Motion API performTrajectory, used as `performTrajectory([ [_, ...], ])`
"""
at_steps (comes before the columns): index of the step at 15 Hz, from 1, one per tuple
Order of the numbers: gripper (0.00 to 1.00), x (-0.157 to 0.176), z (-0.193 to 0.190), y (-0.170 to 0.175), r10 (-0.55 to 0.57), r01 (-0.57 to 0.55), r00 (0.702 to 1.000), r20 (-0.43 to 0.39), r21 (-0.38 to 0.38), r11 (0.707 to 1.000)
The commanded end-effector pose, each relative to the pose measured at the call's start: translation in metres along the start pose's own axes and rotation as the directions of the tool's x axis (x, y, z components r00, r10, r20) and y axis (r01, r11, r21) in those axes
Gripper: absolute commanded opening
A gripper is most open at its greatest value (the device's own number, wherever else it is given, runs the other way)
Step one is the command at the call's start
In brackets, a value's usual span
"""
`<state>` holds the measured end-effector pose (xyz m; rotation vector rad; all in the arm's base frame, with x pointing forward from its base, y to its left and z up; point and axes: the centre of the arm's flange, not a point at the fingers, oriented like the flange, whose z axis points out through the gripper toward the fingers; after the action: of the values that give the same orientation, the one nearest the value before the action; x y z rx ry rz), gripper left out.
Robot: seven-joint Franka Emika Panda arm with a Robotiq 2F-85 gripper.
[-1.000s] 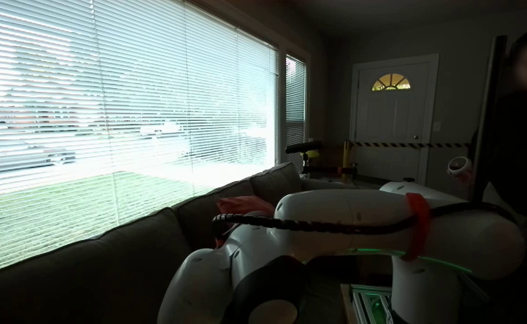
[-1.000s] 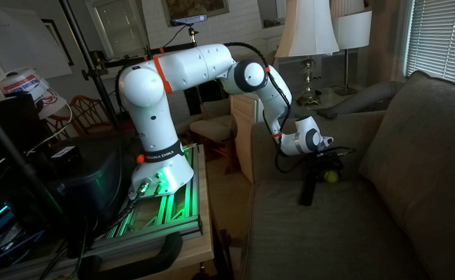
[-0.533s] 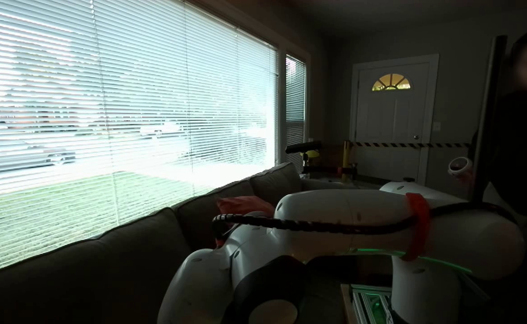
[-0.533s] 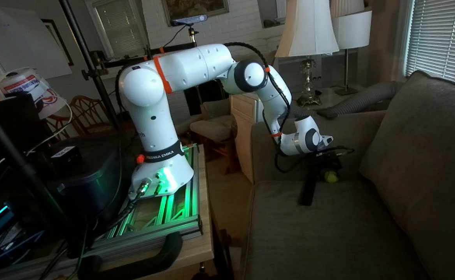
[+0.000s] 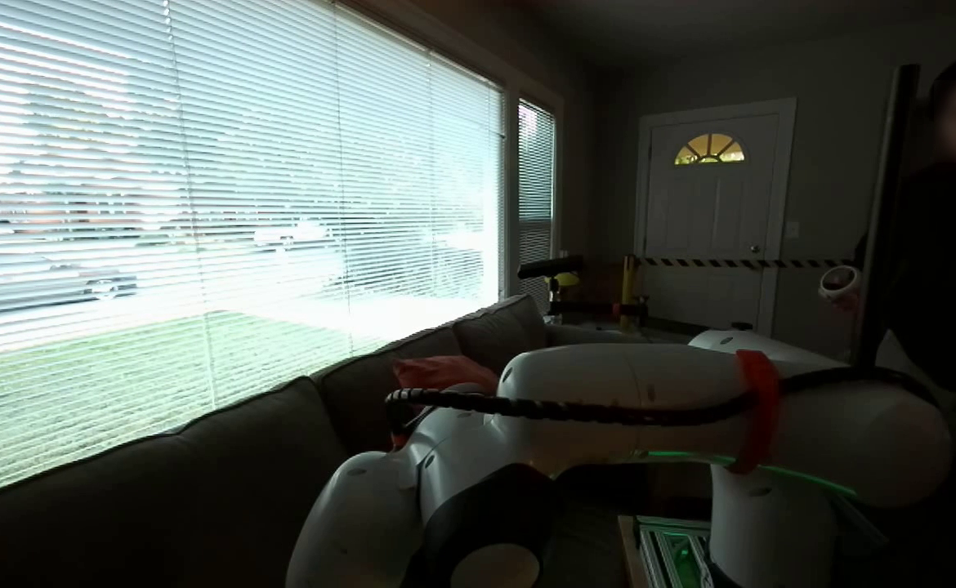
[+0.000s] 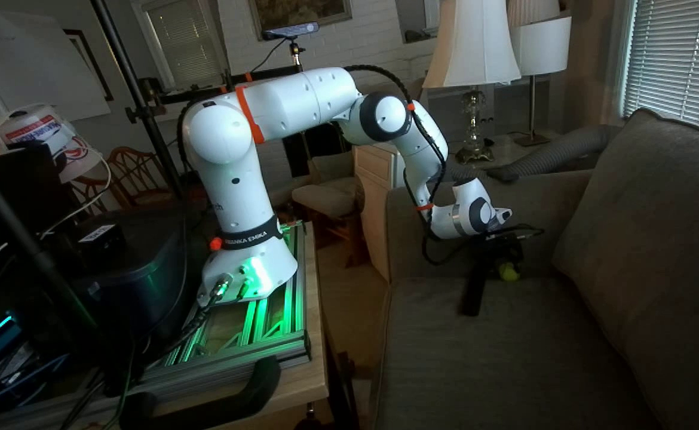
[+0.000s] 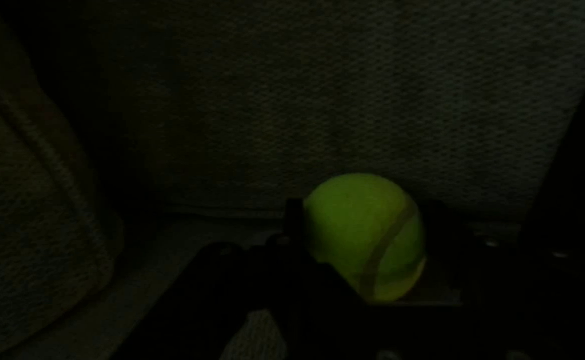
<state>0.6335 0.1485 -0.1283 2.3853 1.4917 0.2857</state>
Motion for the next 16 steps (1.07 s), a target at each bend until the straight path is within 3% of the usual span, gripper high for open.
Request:
performTrajectory([
  [1, 0.36, 0.007, 0.029, 0.005, -0.006, 0.006, 1.000, -0.018, 0.010, 1.000],
  [11, 0.36, -0.016, -0.045, 0.059, -0.071, 0.071, 0.997, -0.032, -0.020, 0.997],
  [16, 0.36, -0.035, -0.082, 0.090, -0.196, 0.195, 0.981, 0.004, 0.059, 0.979],
])
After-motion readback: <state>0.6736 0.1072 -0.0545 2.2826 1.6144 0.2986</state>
